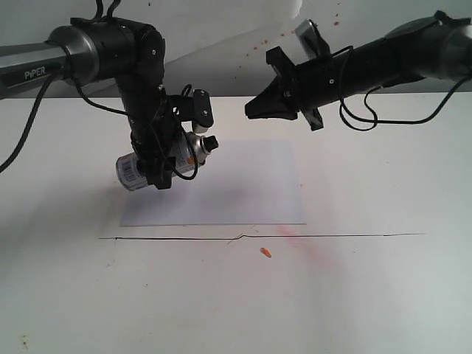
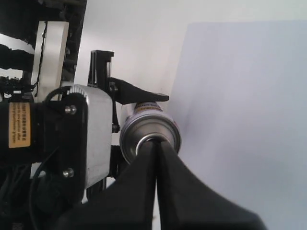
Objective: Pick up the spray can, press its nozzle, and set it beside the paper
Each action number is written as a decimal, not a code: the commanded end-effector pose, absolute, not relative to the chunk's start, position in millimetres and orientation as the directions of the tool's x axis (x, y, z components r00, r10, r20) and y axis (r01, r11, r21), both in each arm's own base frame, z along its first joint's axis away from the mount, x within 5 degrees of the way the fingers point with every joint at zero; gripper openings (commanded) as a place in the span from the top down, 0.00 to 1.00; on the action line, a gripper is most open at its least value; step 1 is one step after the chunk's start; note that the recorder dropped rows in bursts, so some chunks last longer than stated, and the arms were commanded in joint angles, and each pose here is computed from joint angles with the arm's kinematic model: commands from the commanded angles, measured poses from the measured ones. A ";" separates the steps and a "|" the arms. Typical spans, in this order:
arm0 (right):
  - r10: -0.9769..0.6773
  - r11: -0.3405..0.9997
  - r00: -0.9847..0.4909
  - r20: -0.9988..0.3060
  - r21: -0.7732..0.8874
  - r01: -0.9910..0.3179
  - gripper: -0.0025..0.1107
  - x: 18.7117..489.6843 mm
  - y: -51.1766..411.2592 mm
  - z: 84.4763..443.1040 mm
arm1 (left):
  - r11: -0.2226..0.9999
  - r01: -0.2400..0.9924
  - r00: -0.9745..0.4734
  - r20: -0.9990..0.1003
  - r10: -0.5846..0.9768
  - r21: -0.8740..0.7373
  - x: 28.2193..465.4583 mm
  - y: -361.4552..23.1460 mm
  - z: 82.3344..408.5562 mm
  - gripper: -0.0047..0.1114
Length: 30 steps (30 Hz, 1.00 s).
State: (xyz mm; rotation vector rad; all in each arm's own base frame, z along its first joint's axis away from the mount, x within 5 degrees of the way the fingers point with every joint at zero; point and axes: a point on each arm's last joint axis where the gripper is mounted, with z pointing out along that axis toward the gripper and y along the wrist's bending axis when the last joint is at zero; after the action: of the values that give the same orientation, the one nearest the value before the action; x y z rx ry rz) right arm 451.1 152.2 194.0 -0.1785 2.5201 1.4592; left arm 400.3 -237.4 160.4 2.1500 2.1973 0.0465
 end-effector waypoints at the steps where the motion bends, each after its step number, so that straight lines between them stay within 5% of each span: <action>1: -0.030 0.489 -0.973 -0.230 0.845 -0.215 0.98 448.7 163.8 186.8 | 0.023 0.994 -0.018 -0.046 0.999 0.105 402.6 -238.9 169.0 0.96; 30: -0.071 0.503 -0.973 -0.218 0.835 -0.224 0.98 440.6 199.1 168.2 | 0.017 0.992 -0.012 -0.034 0.999 0.123 404.2 -237.8 169.2 0.96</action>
State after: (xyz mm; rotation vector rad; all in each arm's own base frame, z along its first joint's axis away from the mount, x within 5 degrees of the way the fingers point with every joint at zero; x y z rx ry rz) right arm 439.1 198.0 170.9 -0.2535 2.5862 1.4857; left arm 402.5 -236.4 160.6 2.1524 2.1803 0.0865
